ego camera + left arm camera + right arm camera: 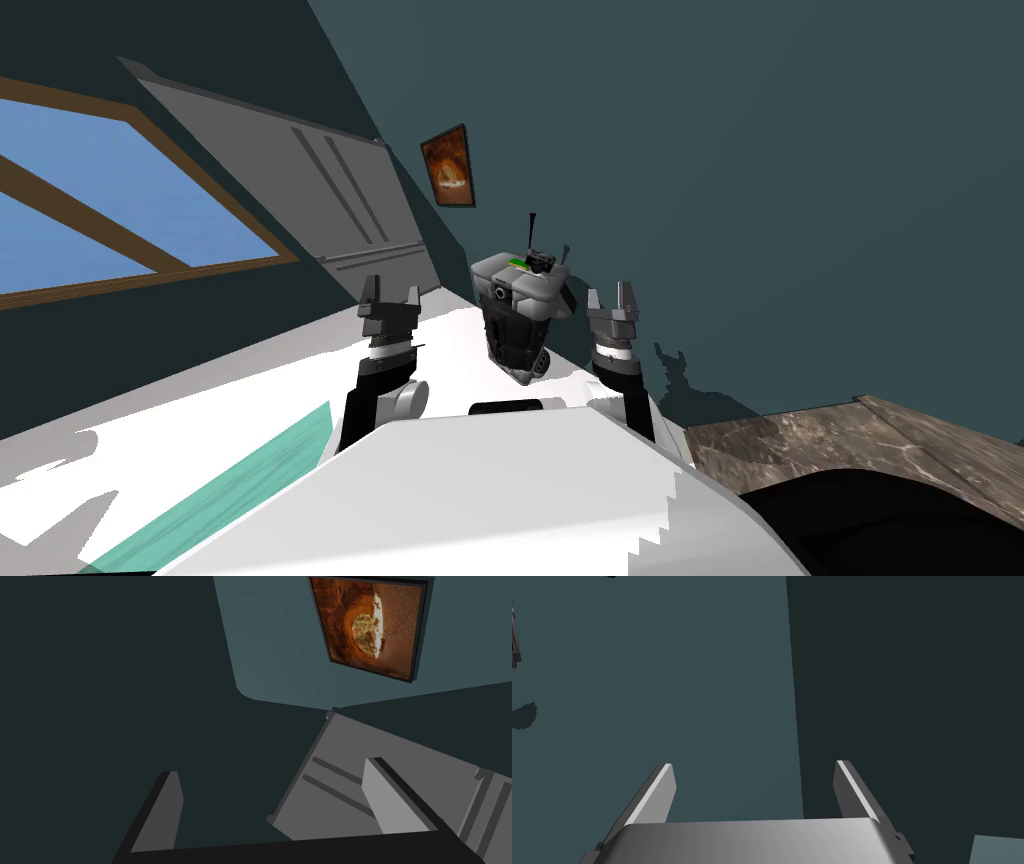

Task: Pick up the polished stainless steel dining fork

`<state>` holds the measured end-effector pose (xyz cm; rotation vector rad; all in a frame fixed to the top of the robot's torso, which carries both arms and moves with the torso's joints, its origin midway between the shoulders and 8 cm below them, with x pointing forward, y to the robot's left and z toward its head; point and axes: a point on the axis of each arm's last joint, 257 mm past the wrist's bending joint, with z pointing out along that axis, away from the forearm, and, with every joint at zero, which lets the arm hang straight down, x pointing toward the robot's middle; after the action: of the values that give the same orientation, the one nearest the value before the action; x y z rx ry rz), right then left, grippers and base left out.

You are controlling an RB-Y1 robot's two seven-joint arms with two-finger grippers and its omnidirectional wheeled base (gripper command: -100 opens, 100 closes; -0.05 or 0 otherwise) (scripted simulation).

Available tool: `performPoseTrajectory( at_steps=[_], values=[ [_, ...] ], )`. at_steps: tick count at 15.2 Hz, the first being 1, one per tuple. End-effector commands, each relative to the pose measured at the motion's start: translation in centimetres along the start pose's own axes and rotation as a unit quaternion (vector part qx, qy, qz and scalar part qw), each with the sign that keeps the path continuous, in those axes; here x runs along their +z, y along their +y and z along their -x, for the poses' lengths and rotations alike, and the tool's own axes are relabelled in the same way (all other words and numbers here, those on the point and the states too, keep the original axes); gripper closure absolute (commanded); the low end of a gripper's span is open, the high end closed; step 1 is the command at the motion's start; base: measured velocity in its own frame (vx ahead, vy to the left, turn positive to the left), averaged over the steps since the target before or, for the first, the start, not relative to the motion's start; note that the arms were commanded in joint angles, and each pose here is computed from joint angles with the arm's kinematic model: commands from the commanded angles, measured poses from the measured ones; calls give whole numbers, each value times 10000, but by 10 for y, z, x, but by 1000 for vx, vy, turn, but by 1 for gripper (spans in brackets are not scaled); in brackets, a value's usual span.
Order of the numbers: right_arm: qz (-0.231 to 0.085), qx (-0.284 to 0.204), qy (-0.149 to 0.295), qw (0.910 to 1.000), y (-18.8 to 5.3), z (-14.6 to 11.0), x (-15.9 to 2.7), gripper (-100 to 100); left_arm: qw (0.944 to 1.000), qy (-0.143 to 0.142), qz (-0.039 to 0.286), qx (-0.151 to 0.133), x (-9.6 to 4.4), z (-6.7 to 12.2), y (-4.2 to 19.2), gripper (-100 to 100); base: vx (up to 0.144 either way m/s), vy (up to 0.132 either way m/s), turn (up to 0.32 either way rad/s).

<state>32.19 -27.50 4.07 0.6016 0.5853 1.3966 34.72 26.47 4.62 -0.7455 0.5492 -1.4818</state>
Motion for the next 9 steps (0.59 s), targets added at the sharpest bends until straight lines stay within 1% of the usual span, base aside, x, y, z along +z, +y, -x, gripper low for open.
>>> performPoseTrajectory(
  at_steps=[1,2,3,4,5,6,7,8,9],
  values=[
    [-61,-72,158,9998,-4,-2,-2,-100,10000,0,0,0,0,0,0,0,0,0,0],
    [-120,-138,292,9994,-8,-4,-5,-100,10000,0,0,0,0,0,0,0,13,11,-5],
    [-120,-138,292,9994,-8,-4,-5,-100,10000,0,0,0,0,0,0,0,15,13,-6],
    [-195,-222,453,9985,-13,-5,-8,-100,10000,0,0,0,0,0,0,0,18,13,-4],
    [-195,-222,453,9985,-13,-5,-8,-100,10000,0,0,0,0,0,0,0,18,11,-4],
    [-285,-318,623,9971,-20,-6,-12,-100,10000,0,0,0,0,0,0,0,21,10,-5],
    [-286,-322,639,9970,-20,-6,-12,-100,10000,0,0,0,0,0,0,0,23,12,-4],
    [-387,-423,795,9952,-27,-6,-17,-100,10000,0,0,0,0,0,0,0,23,16,-5],
    [-391,-438,849,9947,-27,-7,-17,-100,10000,0,0,0,0,0,0,0,22,18,-7]
  ],
)
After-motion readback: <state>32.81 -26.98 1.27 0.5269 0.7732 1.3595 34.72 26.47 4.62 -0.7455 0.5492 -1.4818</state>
